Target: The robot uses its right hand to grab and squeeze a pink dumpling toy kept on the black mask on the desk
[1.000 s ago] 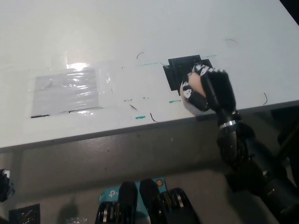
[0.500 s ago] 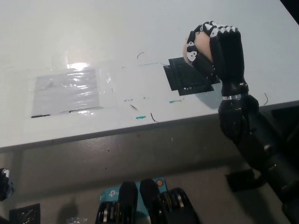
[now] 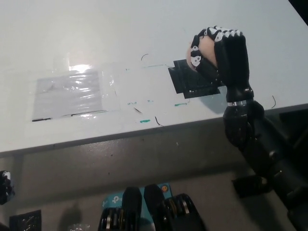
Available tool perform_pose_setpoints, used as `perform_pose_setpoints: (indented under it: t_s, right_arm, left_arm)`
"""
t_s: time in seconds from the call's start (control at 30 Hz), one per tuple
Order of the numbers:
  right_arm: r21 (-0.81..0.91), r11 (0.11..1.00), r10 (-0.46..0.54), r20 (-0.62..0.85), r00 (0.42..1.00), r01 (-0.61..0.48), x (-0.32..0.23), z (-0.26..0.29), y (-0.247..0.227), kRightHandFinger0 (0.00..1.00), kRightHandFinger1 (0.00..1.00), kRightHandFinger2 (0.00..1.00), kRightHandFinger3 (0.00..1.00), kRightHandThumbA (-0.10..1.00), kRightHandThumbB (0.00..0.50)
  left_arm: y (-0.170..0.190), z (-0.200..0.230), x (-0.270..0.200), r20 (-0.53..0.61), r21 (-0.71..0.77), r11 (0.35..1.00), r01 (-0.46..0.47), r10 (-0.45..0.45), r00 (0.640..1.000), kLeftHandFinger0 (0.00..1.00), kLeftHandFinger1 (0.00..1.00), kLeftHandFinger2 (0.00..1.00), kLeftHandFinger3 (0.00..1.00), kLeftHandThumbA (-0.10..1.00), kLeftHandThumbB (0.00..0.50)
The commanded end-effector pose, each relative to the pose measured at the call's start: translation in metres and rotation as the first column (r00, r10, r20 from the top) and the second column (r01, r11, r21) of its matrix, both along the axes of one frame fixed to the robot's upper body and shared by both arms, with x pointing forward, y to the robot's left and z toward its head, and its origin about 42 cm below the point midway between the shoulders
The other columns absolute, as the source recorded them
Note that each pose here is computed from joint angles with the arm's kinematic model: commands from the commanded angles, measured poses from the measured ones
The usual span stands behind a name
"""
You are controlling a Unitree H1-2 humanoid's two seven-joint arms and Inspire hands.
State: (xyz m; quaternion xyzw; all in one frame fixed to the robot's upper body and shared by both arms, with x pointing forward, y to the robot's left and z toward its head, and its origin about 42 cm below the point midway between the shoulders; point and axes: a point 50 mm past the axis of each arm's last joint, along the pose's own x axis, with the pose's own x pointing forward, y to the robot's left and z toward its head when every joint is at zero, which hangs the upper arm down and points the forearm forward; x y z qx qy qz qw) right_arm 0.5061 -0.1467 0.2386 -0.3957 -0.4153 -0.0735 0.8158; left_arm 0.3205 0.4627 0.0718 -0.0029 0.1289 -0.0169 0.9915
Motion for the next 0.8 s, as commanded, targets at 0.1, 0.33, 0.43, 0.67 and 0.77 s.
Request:
perform_pose_setpoints:
  t_s: [0.1,0.33,0.43,0.67,0.77]
  right_arm:
    - [-0.200,0.980,-0.020,-0.200,0.980,-0.021,0.019,-0.007,0.007,0.00,0.09,0.53,0.35,-0.10,0.228]
    - [-0.249,0.967,-0.136,-0.341,0.930,0.051,0.024,-0.029,0.002,0.07,0.34,0.71,0.95,-0.10,0.001]
    - [-0.296,0.951,-0.199,-0.372,0.907,0.087,0.025,-0.029,0.001,0.61,0.90,1.00,1.00,0.25,0.022]
    - [-0.311,0.941,-0.255,-0.384,0.888,0.136,0.018,-0.028,0.005,1.00,1.00,1.00,1.00,0.62,0.336]
    - [-0.301,0.941,-0.263,-0.361,0.895,0.155,0.013,-0.025,0.007,1.00,1.00,1.00,1.00,0.73,0.419]
  left_arm:
    - [0.015,0.027,0.013,0.082,0.060,0.998,0.024,-0.029,0.996,0.00,0.01,0.10,0.11,1.00,0.500]
    - [0.013,0.024,0.010,0.084,0.053,0.999,0.014,-0.019,0.996,0.00,0.00,0.09,0.10,1.00,0.500]
    - [0.013,0.023,0.009,0.079,0.051,0.998,0.021,-0.025,0.997,0.00,0.01,0.09,0.10,1.00,0.500]
    - [0.012,0.021,0.007,0.065,0.039,0.999,0.012,-0.015,0.998,0.00,0.02,0.11,0.13,1.00,0.500]
    - [0.012,0.019,0.007,0.065,0.038,0.999,0.006,-0.009,0.998,0.00,0.01,0.10,0.13,1.00,0.500]
